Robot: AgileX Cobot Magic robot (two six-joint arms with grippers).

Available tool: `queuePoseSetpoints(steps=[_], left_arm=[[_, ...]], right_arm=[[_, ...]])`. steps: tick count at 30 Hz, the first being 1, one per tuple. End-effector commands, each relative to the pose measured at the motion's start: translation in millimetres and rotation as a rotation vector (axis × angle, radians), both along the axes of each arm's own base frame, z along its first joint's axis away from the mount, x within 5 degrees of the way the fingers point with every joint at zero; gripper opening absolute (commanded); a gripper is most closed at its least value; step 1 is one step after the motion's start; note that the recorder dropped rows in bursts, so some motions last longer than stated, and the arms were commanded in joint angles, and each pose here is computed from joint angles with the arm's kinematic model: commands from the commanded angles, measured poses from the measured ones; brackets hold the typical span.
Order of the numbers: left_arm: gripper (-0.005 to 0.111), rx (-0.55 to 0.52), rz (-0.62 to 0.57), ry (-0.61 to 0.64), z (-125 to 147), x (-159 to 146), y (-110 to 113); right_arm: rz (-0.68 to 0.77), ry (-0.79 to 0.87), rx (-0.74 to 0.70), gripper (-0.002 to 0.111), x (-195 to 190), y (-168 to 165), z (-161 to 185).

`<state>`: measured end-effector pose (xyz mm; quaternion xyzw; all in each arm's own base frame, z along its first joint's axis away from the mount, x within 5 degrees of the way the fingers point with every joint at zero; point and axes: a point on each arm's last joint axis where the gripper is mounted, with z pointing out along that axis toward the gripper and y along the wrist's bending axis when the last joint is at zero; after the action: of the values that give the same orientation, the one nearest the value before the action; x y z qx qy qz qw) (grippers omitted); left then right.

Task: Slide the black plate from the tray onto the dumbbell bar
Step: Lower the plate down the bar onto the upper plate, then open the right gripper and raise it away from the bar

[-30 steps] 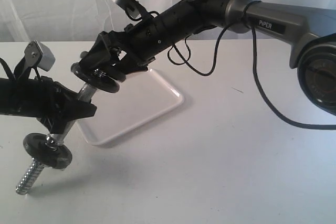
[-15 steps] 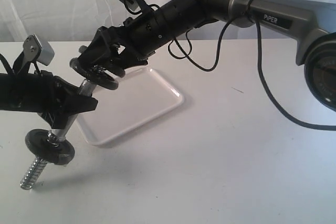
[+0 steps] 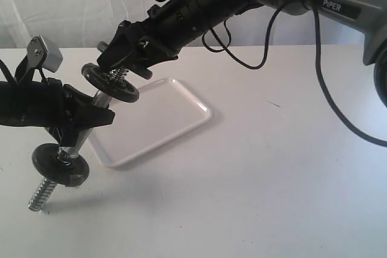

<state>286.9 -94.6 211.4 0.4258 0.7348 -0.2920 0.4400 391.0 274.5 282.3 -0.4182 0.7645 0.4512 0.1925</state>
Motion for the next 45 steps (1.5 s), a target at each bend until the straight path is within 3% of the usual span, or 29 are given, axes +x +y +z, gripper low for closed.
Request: queuePoseSetpoints(steps=[1, 5, 15, 19, 25, 29, 33, 37, 39, 45], left_arm=[[0.000, -0.215, -0.070, -0.088, 37, -4, -11], [0.000, -0.215, -0.070, -0.088, 37, -4, -11], [0.000, -0.217, -0.069, -0.084, 37, -4, -11], [0.000, -0.205, -0.029, -0.060, 36, -2, -10], [0.000, -0.164, 0.120, 0.000, 30, 7, -3], [0.000, -0.155, 0.309, 0.051, 26, 18, 7], [0.000, -0.123, 0.471, 0.127, 19, 24, 16], [0.000, -0.121, 0.563, 0.174, 16, 26, 22], [0.000, -0.113, 0.668, 0.215, 13, 29, 29], [0.000, -0.181, 0.874, 0.336, 9, 32, 39]], right_arm=[[-0.009, 0.036, 0.102, 0.077, -6, 2, 23], [-0.037, 0.101, 0.085, 0.080, -3, 3, 14], [-0.049, 0.100, 0.027, 0.105, -2, 1, 9], [-0.039, 0.065, 0.032, 0.105, -4, -1, 16], [-0.036, -0.041, -0.008, 0.105, -8, -14, 36], [-0.067, -0.217, -0.153, 0.105, -16, -41, 67], [-0.084, -0.306, -0.213, 0.105, -25, -54, 87], [-0.114, -0.303, -0.252, 0.105, -25, -57, 88], [-0.163, -0.287, -0.318, 0.105, -22, -62, 84], [-0.297, -0.268, -0.485, 0.105, -15, -76, 77]])
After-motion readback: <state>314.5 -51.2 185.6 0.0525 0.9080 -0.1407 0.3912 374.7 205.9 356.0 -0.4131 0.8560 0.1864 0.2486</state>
